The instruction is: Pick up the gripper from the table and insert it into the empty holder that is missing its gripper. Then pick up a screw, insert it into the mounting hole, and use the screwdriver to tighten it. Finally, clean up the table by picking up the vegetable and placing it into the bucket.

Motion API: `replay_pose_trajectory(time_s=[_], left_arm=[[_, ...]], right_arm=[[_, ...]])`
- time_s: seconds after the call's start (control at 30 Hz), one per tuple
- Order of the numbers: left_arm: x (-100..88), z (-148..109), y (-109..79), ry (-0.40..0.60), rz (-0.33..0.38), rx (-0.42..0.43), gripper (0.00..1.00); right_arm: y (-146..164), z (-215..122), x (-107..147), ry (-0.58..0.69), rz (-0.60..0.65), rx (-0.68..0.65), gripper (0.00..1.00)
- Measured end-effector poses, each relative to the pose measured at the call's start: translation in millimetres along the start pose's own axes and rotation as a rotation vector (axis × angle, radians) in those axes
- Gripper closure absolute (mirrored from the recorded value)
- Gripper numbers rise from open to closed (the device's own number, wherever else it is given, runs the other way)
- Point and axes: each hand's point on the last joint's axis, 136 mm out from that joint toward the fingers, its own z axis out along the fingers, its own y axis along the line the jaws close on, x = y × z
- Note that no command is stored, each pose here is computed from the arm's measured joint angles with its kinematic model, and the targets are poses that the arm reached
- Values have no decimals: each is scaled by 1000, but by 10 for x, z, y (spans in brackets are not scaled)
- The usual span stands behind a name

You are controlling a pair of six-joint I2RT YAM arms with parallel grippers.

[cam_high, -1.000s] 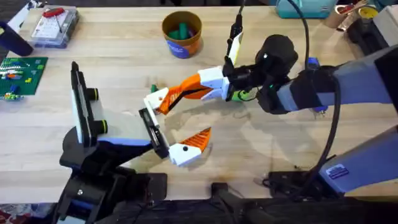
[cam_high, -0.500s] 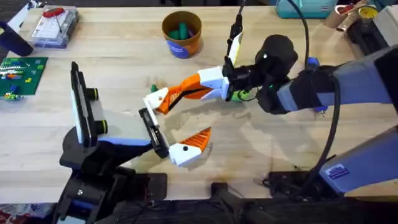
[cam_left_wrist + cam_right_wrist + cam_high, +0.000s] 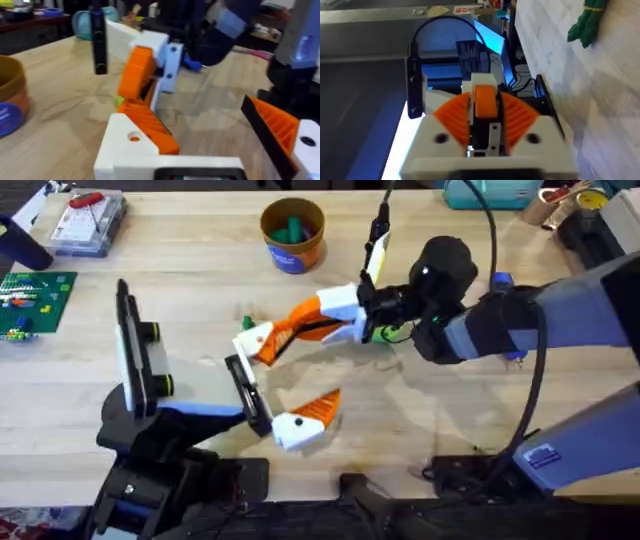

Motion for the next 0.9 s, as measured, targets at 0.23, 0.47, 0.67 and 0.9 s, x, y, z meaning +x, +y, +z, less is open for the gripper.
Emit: replay_pose_trajectory(time_s=[0.23,0.47,0.67,0.9], left_arm=[[10,3,-128,6,1,71,7],[11,2,-140,7,1,78,7],[11,2,-141,7,1,78,7],[11,2,-141,7,1,78,7]], right_arm=[[16,70,30,10,-12,-2,10],[16,70,28,9,-12,-2,7],[18,16,21,17,-31,-2,7],[51,-261,-14,60,-100,-5,6]])
